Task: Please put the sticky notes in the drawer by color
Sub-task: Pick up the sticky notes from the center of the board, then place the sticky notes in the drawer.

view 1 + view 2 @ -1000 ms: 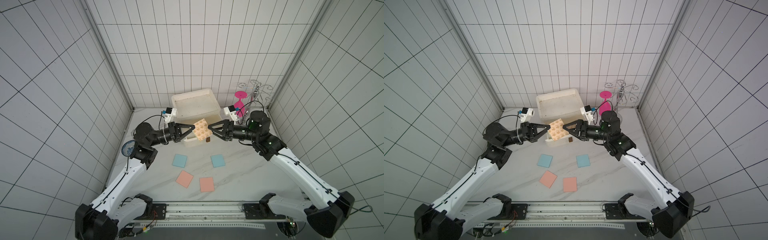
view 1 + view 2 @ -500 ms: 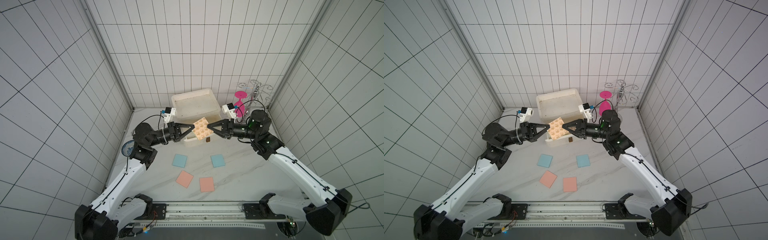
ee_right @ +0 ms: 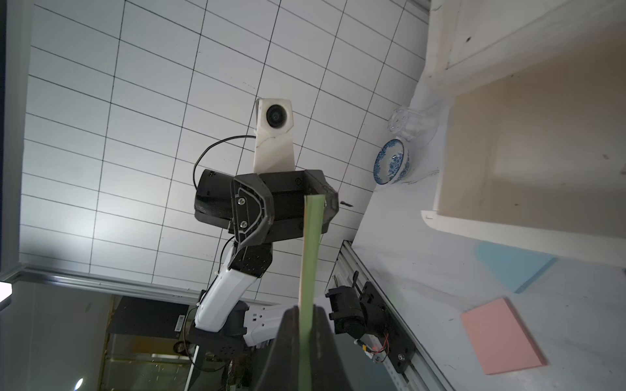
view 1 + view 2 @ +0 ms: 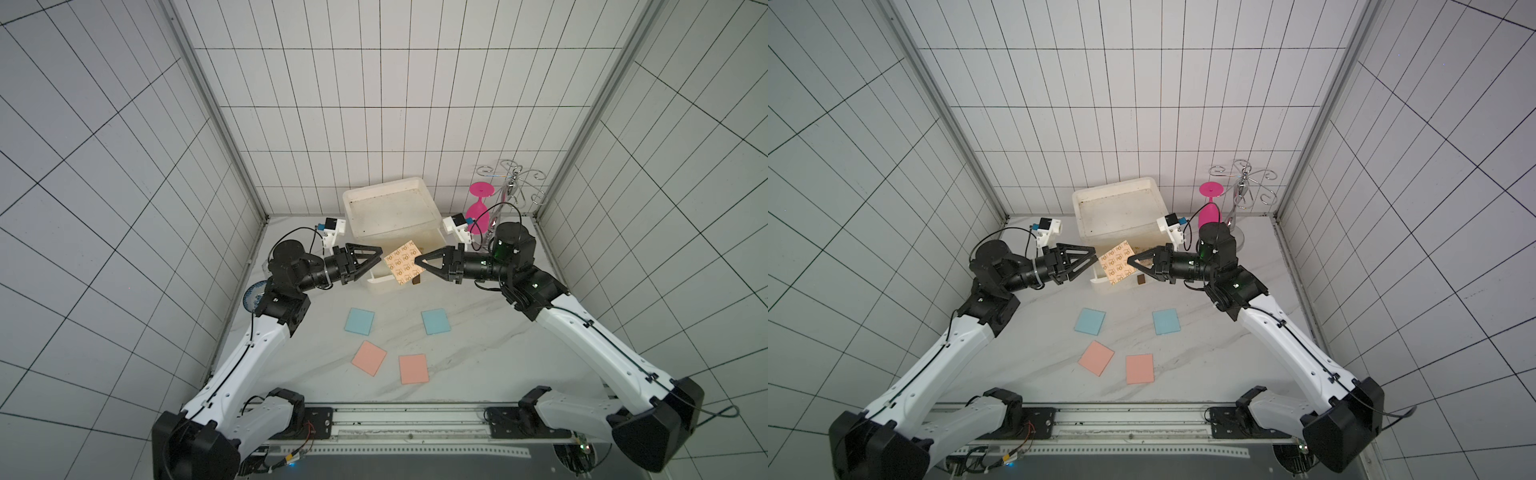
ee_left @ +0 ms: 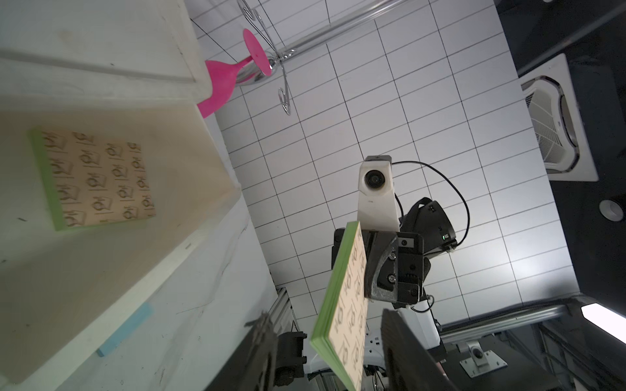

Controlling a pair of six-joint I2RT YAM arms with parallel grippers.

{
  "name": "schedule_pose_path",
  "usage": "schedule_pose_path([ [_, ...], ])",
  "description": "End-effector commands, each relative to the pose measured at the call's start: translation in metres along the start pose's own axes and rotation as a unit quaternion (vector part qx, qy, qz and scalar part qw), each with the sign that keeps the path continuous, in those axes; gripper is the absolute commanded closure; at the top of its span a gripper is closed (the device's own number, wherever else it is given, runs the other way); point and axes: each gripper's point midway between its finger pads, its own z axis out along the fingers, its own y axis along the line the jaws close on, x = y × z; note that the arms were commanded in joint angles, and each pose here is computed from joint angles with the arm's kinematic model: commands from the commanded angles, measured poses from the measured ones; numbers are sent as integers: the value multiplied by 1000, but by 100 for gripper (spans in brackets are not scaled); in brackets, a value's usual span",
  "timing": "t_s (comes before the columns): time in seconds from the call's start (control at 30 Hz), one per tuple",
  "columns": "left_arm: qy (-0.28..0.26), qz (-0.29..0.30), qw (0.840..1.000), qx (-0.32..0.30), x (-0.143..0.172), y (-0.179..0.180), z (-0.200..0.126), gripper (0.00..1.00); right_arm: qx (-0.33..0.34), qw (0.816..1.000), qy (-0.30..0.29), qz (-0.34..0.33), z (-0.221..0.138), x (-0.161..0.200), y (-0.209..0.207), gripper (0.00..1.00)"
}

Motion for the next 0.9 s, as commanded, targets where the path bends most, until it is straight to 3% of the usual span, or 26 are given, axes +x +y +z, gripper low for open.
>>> schedule_pose_path([
  [0.0, -28, 32, 998, -53, -4, 12, -16, 46, 94, 994, -50, -24, -13, -19, -27, 100],
  [0.2, -33, 40, 994, -91, 2, 30, -23, 46, 179, 979, -91, -20, 0, -47, -75, 100],
  [0.53, -18, 30, 993, -109, 13, 52, -23, 46, 201, 976, -68, -36, 47, -69, -101, 100],
  [0.87, -12, 22, 992, -120, 20, 67, -25, 45, 300, 952, -43, -52, 47, -68, -152, 100],
])
